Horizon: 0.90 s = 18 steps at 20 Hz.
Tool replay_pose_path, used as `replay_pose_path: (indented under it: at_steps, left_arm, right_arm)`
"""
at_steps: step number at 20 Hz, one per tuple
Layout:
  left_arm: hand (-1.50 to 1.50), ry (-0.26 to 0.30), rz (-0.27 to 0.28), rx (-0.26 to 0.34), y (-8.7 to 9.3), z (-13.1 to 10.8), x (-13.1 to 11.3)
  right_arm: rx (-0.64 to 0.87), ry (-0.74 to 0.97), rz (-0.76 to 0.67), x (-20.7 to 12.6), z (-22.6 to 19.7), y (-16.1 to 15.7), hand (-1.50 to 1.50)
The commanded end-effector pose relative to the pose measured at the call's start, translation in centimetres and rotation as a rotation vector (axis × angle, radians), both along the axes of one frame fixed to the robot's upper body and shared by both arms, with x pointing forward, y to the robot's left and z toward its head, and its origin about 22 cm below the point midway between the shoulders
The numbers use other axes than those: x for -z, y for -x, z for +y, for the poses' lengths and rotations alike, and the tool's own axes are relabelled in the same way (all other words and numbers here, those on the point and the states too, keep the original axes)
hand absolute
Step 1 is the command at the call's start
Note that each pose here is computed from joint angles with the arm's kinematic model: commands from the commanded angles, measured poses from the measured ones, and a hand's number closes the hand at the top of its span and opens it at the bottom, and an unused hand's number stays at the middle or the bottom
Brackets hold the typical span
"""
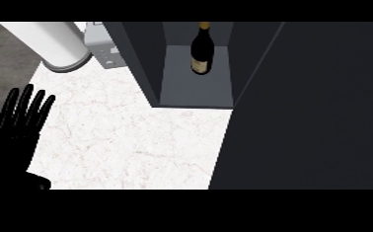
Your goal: Pick up the wine, place it into the cabinet and close the cabinet
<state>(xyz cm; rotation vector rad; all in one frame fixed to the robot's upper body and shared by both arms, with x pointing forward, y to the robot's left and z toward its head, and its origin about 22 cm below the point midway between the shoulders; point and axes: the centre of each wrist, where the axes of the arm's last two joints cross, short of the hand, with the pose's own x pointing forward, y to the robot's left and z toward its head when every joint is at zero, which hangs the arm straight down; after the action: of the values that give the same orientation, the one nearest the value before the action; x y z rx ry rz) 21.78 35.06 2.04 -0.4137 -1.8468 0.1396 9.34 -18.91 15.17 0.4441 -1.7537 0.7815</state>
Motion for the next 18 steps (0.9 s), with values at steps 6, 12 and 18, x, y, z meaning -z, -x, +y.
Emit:
replay_pose_path:
  at_steps: [6,12,18]
  left_arm:
    - [-1.5,-0.012,0.004,0.008,-0.4,1.8,-0.5]
    - [-1.5,-0.025,-0.018,0.04,-1.6,1.8,-2.2]
    - [-1.5,-0.008,0.011,0.03,0.2,2.7,-0.7]
  right_arm:
    - [-0.138,-0.187,0.019,-2.3,3.5,0.1,1.5]
    - [-0.106,-0.158,-0.01,-3.0,6.3,-3.5,1.5]
    - [-0.089,-0.159,0.001,-5.9,13.2,-6.6,1.5]
